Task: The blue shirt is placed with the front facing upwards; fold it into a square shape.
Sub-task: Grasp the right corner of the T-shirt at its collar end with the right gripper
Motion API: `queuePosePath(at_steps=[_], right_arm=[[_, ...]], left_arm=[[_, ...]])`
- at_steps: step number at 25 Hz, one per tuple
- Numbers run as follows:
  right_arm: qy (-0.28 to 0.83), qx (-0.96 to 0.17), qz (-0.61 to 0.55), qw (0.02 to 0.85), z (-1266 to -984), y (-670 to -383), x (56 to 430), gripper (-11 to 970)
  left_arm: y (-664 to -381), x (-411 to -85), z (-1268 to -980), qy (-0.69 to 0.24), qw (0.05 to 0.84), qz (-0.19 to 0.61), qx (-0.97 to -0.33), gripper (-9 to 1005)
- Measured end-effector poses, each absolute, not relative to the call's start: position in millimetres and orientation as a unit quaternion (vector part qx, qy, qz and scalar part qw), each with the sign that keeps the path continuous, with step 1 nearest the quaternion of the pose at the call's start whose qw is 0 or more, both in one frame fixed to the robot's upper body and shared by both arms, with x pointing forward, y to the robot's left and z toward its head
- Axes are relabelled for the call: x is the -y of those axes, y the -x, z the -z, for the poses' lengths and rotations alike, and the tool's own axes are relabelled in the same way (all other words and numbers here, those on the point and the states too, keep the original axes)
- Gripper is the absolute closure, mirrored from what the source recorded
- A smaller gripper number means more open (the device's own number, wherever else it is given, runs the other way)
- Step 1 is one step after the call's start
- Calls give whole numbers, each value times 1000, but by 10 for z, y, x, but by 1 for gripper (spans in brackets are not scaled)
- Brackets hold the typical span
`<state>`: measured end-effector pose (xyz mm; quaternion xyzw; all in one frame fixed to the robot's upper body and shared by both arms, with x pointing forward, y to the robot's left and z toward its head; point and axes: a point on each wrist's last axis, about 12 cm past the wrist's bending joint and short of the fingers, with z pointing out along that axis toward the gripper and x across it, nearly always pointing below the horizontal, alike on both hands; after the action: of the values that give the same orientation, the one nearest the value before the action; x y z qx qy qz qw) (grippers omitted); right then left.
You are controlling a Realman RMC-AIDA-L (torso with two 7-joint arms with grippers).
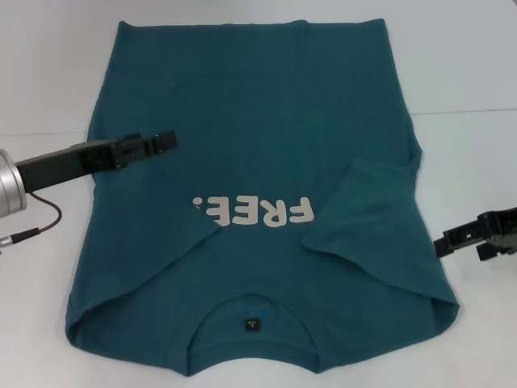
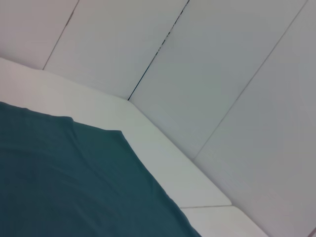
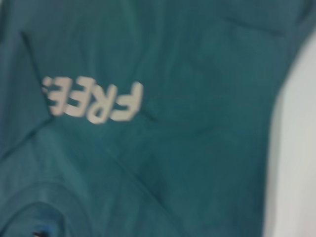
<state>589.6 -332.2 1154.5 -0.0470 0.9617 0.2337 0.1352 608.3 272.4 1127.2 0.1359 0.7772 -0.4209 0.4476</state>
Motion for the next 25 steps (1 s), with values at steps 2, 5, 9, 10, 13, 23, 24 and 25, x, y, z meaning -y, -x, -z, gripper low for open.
queuePosePath(at_steps=[2, 5, 9, 10, 13, 23, 24, 25], right_arm=[[43, -964, -231, 122, -11504, -5903, 3297, 89], [41, -967, -231, 99, -11429, -5908, 3230, 92], [40, -969, -230, 78, -11359, -5921, 3157, 97], [40, -970, -229, 76, -11354, -5923, 3149, 98], [39, -971, -226, 71, -11348, -5926, 3129, 101], [34, -974, -220, 50, -11231, -5882, 3127, 111], [34, -974, -218, 49, -11222, -5880, 3127, 112], [35, -974, -217, 48, -11215, -5879, 3128, 113]], left_arm=[[-6081, -2717, -11273, -133, 449, 424, -775, 60], [-6078, -2710, -11269, -129, 449, 427, -774, 59], [-6063, -2708, -11250, -124, 449, 430, -773, 59], [-6061, -2710, -11245, -123, 449, 429, -774, 59], [-6058, -2716, -11238, -121, 449, 428, -775, 59], [-6054, -2718, -11234, -117, 451, 430, -773, 60], [-6054, -2715, -11232, -115, 452, 431, -772, 60], [-6052, -2711, -11228, -114, 452, 433, -772, 59]])
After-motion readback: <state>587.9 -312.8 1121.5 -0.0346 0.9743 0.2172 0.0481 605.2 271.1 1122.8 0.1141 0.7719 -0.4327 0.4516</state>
